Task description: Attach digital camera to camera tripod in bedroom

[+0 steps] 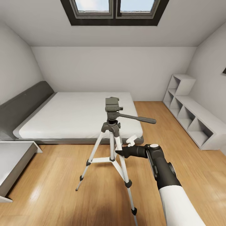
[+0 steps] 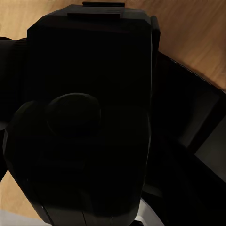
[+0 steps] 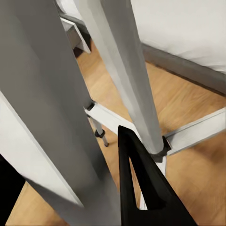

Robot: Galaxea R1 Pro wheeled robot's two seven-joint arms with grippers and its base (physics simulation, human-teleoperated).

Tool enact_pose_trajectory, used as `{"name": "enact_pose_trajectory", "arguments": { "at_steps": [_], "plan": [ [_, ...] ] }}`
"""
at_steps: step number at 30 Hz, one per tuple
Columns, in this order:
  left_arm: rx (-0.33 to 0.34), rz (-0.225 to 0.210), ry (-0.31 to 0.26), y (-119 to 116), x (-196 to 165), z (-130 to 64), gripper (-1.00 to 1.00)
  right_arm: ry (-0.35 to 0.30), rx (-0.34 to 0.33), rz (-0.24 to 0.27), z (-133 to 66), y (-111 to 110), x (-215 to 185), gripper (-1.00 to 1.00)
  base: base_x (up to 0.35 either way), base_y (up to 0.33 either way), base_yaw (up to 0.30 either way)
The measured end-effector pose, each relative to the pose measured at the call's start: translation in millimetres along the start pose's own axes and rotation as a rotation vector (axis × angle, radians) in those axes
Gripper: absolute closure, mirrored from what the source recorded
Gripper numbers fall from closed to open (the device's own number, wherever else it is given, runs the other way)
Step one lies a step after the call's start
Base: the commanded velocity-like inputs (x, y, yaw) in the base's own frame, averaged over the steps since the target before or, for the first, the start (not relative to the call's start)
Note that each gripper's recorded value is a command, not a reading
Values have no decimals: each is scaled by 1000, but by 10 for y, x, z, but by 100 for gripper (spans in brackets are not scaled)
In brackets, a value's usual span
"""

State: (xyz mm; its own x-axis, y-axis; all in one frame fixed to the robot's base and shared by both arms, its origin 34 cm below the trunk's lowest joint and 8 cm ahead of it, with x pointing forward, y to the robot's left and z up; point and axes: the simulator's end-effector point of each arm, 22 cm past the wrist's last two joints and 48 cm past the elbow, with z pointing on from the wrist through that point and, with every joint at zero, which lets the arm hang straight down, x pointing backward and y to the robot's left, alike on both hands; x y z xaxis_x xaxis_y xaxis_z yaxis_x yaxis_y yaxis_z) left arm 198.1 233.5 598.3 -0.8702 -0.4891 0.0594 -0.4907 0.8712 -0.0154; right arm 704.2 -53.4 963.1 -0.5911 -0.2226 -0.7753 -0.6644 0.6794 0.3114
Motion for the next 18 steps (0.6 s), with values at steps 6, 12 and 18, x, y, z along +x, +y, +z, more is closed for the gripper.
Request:
{"name": "enact_pose_trajectory", "arguments": {
  "at_steps": [6,12,18],
  "plan": [
    [-2,-1,-4,14,-15,0,100,3,2,7,3,-9,15,100,0,0,0],
    [0,1,-13,6,-40,0,100,5,11,-1,-18,-45,19,100,0,0,0],
    [-45,9,-37,376,-282,-24,100,8,16,-8,-21,-64,34,100,0,0,0]
  ]
}}
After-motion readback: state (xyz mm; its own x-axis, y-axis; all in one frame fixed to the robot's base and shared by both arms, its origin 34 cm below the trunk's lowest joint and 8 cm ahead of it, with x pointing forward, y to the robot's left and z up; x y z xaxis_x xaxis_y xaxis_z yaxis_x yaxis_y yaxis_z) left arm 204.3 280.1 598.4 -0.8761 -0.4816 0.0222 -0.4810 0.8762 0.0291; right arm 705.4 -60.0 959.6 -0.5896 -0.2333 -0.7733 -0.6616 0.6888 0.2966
